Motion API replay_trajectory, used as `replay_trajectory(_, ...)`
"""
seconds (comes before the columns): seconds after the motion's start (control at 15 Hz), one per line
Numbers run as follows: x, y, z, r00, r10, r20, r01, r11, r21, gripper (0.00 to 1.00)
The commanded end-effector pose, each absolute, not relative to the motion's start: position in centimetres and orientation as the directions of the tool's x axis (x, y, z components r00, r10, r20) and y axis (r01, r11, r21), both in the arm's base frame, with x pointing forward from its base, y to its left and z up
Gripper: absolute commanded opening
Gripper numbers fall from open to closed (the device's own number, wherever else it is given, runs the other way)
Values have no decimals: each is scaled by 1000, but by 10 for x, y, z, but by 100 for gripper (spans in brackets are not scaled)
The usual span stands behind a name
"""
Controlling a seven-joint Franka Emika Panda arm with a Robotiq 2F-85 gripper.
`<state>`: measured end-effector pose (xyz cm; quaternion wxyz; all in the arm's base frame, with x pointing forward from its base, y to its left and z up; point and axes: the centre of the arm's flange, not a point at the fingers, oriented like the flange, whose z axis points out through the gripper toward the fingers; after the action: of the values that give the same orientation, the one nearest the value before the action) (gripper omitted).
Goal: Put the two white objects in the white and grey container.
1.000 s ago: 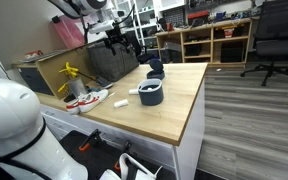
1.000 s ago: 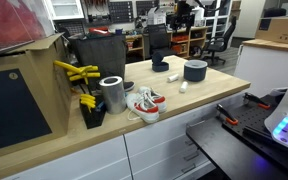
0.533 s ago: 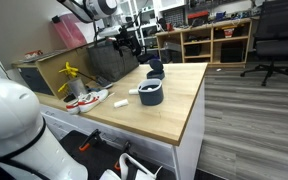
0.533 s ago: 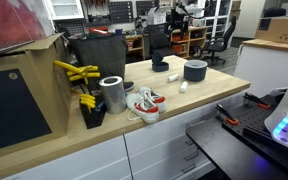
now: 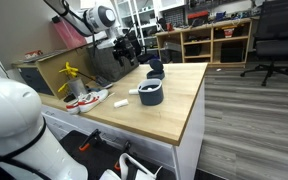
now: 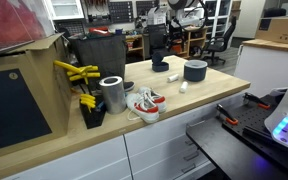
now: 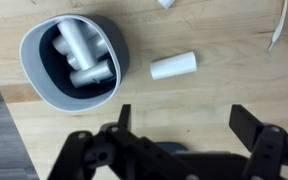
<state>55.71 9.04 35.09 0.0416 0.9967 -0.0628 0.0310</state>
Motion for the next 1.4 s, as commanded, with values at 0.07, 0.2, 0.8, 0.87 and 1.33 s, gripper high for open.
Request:
replay_trajectory(0.07,542,103,322,984,-168,57,-174,-976,133,100)
replay_trajectory(0.2,544,107,313,981,-188,44,-193,-971,142,100)
replay_trajectory(0.8,501,126,275,993,-54,-104,-39,-989,145,100)
replay_trajectory(0.87,496,126,269,992,-31,-123,-13,-990,143,100)
replay_trajectory(1.33,492,104,245,988,-30,-148,-5,-986,169,100)
